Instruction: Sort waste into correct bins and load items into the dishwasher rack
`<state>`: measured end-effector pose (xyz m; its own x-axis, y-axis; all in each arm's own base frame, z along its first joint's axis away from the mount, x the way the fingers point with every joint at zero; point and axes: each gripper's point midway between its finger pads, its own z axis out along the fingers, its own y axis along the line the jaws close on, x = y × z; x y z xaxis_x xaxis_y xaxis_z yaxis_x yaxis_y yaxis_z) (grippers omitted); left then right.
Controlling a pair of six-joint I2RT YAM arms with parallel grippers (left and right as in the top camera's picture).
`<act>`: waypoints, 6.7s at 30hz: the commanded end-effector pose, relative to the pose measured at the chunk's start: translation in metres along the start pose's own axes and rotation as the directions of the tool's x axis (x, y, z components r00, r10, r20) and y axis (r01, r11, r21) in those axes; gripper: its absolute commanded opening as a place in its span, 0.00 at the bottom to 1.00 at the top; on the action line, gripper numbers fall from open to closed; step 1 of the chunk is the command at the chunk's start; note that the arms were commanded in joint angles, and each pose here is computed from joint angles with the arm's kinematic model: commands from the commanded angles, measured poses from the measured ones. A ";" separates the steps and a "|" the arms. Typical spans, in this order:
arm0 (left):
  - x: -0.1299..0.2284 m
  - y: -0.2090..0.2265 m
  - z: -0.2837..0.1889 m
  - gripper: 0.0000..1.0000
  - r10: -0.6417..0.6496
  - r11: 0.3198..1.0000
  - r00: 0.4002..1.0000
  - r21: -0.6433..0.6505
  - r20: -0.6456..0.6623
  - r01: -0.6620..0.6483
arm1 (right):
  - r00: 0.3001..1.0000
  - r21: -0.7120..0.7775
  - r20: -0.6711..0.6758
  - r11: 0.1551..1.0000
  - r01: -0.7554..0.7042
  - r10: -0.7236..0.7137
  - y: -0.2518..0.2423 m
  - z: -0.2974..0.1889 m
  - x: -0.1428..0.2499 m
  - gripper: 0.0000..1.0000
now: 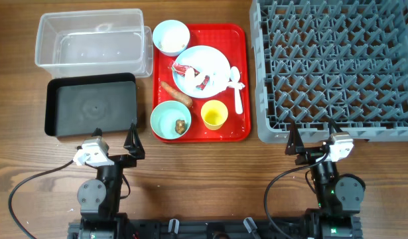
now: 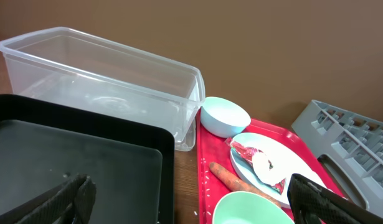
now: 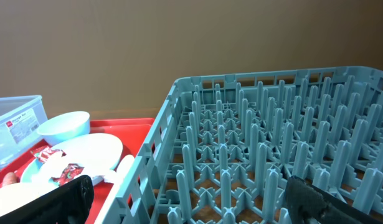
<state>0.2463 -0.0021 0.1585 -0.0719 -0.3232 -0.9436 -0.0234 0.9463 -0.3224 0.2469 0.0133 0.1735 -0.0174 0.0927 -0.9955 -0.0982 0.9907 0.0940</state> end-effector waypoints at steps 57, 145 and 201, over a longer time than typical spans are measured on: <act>-0.064 -0.031 -0.011 1.00 0.044 0.993 0.986 0.099 0.160 -0.060 | 0.972 -0.126 0.226 0.988 0.091 -0.061 0.030 -0.012 -0.086 1.00; -0.053 -0.126 0.278 0.04 0.018 0.968 0.753 -0.176 -0.658 -0.177 | 0.792 -0.294 -0.610 0.921 -0.255 0.024 0.061 0.100 -0.089 1.00; 0.164 -0.234 0.192 0.77 0.722 0.685 0.109 0.685 -0.683 -0.248 | 0.787 -0.289 -0.617 0.922 -0.256 0.025 0.061 0.099 -0.087 1.00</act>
<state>0.4396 -0.2665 0.0819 -0.7823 0.5402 -0.3100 0.5808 0.8125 -0.0498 0.3382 0.0736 0.2572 -0.6407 0.0320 -0.7671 -0.3624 0.8682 0.3389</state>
